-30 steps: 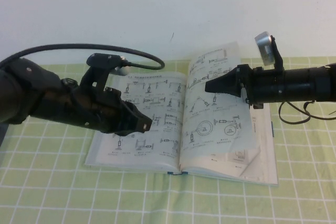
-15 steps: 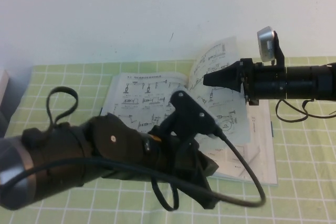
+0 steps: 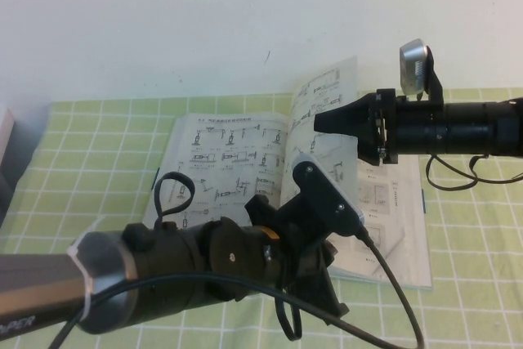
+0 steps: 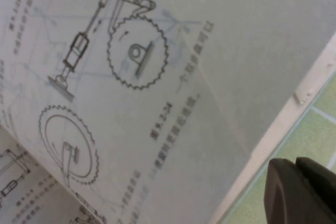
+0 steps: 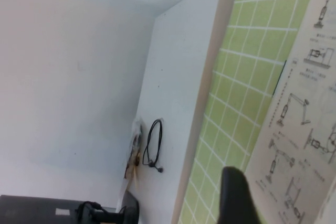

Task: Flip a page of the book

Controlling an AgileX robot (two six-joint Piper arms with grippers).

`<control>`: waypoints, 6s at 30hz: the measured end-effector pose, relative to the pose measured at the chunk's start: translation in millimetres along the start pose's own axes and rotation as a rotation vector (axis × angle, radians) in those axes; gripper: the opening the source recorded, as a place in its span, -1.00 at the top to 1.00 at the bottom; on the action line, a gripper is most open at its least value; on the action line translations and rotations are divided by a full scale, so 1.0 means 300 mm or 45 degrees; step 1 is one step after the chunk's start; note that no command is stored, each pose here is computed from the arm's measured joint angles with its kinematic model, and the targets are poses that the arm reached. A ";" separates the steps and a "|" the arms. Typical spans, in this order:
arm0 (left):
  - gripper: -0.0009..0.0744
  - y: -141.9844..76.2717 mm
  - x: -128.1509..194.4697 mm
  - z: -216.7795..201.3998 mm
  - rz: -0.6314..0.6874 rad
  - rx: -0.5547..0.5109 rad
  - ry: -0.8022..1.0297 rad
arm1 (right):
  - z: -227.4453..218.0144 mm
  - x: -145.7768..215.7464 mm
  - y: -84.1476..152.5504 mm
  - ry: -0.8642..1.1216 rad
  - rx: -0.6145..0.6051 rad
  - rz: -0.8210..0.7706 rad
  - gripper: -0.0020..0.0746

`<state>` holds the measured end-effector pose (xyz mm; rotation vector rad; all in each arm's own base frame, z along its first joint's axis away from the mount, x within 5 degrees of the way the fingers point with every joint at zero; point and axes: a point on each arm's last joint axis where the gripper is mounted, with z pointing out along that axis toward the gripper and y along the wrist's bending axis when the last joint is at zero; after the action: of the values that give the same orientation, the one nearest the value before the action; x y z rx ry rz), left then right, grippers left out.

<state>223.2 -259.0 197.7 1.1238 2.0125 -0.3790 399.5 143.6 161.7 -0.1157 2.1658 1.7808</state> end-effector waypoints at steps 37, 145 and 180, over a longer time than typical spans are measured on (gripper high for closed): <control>0.99 0.152 0.014 0.010 -0.280 -0.420 -0.082 | -0.038 0.127 -0.110 0.610 0.498 -0.278 0.82; 0.99 0.059 0.302 -0.824 -0.320 -0.496 -0.822 | -0.747 0.968 0.538 -0.431 1.483 -1.277 0.95; 0.99 0.111 0.388 -0.806 -0.577 -0.724 -0.748 | -0.746 0.970 0.536 -0.423 1.478 -1.263 0.95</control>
<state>97.2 -31.2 270.4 0.1634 1.6596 -0.2868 36.6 4.8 260.0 -0.4483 1.9656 -0.0533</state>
